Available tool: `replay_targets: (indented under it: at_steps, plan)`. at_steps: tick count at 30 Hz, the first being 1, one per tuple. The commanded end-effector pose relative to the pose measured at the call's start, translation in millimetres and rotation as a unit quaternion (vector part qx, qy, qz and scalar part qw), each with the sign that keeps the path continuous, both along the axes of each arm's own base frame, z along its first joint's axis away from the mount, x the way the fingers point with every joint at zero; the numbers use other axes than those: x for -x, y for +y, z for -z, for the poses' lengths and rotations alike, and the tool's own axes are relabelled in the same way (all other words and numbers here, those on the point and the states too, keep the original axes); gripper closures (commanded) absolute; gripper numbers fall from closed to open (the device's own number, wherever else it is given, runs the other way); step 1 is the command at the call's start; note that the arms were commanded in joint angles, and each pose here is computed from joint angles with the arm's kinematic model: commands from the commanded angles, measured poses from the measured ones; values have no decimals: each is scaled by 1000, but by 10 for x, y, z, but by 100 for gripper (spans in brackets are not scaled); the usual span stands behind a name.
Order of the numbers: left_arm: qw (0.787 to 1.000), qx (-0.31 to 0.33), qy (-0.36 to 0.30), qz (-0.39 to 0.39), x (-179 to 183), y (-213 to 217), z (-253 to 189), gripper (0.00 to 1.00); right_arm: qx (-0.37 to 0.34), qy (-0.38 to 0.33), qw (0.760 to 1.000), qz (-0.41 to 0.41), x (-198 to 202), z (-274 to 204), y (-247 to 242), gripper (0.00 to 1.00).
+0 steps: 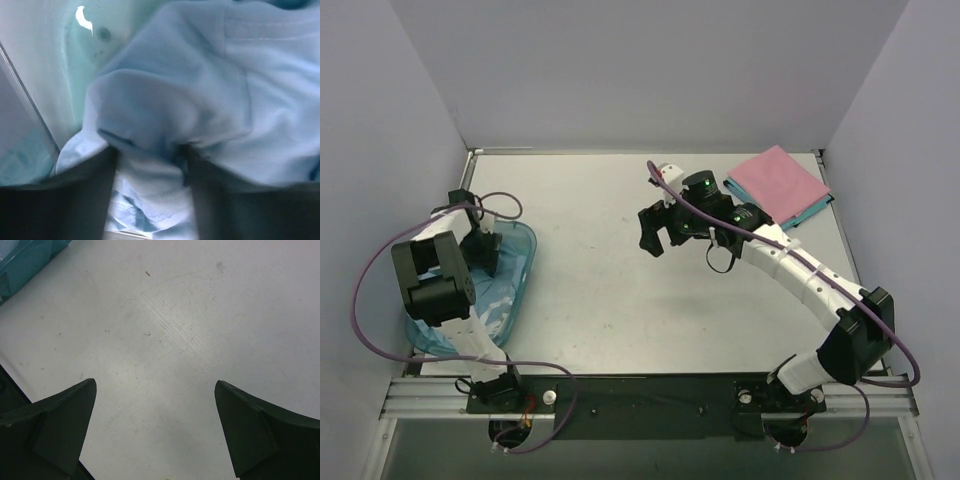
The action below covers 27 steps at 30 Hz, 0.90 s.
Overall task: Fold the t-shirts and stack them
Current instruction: Grab crumpled tshirt from bin with the left arm
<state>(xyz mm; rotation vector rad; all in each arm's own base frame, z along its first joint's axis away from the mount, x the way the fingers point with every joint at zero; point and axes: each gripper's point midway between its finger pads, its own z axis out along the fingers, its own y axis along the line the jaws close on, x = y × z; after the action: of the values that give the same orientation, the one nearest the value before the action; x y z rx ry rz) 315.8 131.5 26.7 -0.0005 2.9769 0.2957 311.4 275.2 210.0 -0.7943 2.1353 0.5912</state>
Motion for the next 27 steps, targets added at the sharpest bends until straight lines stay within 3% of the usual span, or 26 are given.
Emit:
replay_targets:
  at_steps: [1, 2, 3, 4, 7, 11, 12, 13, 14, 17, 18, 19, 20, 21, 23, 27]
  plan:
    - [999, -19, -28, 5, -177, 88, -69, 58, 21, -21, 999, 12, 12, -94, -50, 0]
    - [999, -14, -30, 6, -171, 67, -127, 69, 24, -22, 999, 15, 19, -94, -63, 0]
    - [999, -15, -40, 6, -215, 77, -212, 94, 24, -25, 999, 16, 31, -118, -70, 0]
    - [998, -18, -56, 6, -251, 79, -365, 100, 28, -27, 999, 20, 32, -116, -90, 0]
    - [990, -59, -124, 1, -401, 194, -894, 100, 23, -44, 998, 27, 39, -243, -119, 0]
    - [956, -94, -278, 16, -607, 175, -2156, 100, 2, -66, 997, 25, 52, -490, -107, 0]
    - [936, -100, -336, 23, -628, 124, -2663, 100, -3, -72, 997, 25, 57, -555, -108, 0]
    - [927, -87, -363, 39, -642, 22, -2877, 100, -14, -81, 996, 21, 70, -654, -80, 0]
    - [901, -93, -421, 51, -624, -55, -3395, 100, -21, -86, 996, 24, 62, -721, -82, 0]
    - [840, -55, -529, 103, -584, -462, -4287, 100, -53, -108, 992, 34, 42, -993, -58, 0]
    - [811, -50, -570, 127, -526, -683, -4686, 100, -66, -112, 991, 42, 50, -1092, -68, 0]
    - [810, -39, -568, 143, -546, -815, -4720, 100, -75, -120, 989, 54, 23, -1169, -88, 0]
    - [779, -19, -599, 185, -452, -1186, -5049, 100, -90, -122, 986, 64, 24, -1273, -115, 0]
    - [769, 23, -593, 237, -465, -1645, -5036, 100, -97, -123, 985, 70, 23, -1326, -135, 0]
    - [726, 76, -614, 301, -253, -2232, -5304, 100, -118, -129, 981, 85, 36, -1493, -214, 0]
    - [682, 171, -584, 405, 14, -3210, -5258, 100, -190, -112, 963, 153, 65, -1798, -604, 0]
